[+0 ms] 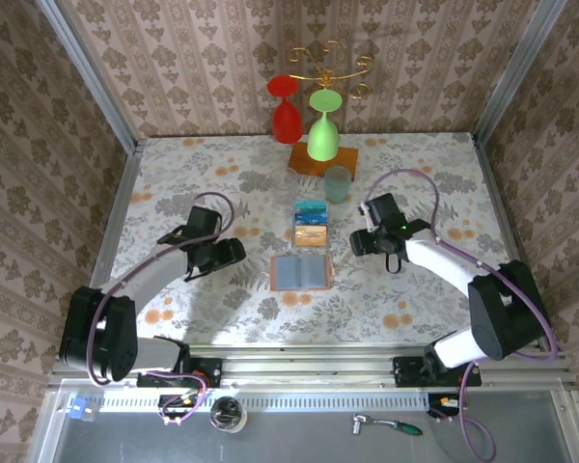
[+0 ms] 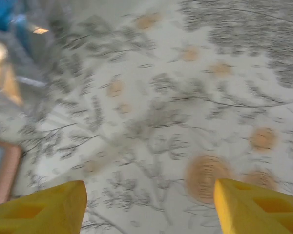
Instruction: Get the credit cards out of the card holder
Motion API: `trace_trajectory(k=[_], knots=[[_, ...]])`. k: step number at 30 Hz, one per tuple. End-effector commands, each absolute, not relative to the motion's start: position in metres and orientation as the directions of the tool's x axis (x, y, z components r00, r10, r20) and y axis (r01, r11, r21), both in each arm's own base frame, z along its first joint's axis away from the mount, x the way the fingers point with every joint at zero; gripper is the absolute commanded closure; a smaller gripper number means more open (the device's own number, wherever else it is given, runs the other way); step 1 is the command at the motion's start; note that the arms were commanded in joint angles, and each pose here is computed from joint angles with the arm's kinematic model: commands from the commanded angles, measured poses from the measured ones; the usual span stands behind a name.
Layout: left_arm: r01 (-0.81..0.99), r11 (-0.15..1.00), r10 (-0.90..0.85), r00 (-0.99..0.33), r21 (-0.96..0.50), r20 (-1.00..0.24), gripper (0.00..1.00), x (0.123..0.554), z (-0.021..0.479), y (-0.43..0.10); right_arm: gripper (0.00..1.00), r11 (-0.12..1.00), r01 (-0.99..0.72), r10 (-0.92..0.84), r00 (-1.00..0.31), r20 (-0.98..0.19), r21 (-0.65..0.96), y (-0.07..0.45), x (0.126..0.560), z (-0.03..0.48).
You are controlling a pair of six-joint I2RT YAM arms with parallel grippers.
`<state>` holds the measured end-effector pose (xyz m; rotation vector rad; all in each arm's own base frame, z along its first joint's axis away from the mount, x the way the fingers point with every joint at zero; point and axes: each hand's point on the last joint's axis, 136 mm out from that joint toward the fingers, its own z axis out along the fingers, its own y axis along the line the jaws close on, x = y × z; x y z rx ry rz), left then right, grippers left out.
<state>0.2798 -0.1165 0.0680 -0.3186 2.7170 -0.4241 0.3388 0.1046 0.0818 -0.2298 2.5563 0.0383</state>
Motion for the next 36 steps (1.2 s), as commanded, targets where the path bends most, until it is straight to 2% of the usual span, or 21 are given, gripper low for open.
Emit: trace_trajectory(k=[1, 3, 9, 16, 22, 27, 32, 36], knots=[[-0.166, 0.965, -0.238, -0.875, -0.201, -0.421, 0.01, 0.29, 0.087, -0.08, 0.13, 0.997, -0.055, -0.074, -0.781, -0.62, -0.051, 0.075, 0.353, 0.097], [-0.188, 0.971, -0.235, -0.857, -0.146, -0.46, 0.0, 0.296, 0.096, -0.061, 0.0, 0.999, -0.007, -0.037, -0.746, -0.665, -0.047, 0.059, 0.358, 0.111], [-0.239, 0.969, -0.154, -0.785, 0.064, -0.6, 0.0, 0.317, 0.116, -0.012, 0.0, 0.992, 0.117, 0.039, -0.679, -0.733, -0.055, 0.015, 0.38, 0.117], [-0.287, 0.948, -0.109, -0.699, 0.138, -0.707, 0.0, 0.338, 0.12, 0.016, 0.0, 0.977, 0.185, 0.02, -0.588, -0.809, -0.11, -0.011, 0.408, 0.114], [-0.254, 0.926, 0.06, -0.632, 0.279, -0.773, 0.0, 0.356, 0.119, 0.029, 0.0, 0.974, 0.196, 0.001, -0.51, -0.86, -0.115, -0.015, 0.418, 0.114], [-0.232, 0.927, 0.143, -0.505, 0.294, -0.851, 0.0, 0.369, 0.118, 0.028, 0.0, 0.98, 0.182, 0.003, -0.443, -0.896, -0.087, -0.014, 0.412, 0.105], [-0.185, 0.962, 0.113, -0.405, 0.202, -0.908, 0.0, 0.374, 0.118, 0.02, 0.0, 0.988, 0.145, 0.006, -0.379, -0.925, -0.052, -0.01, 0.403, 0.107], [-0.14, 0.973, 0.124, -0.351, 0.183, -0.928, 0.0, 0.381, 0.123, 0.014, 0.0, 0.995, 0.098, 0.025, -0.352, -0.936, -0.01, -0.008, 0.4, 0.1]])
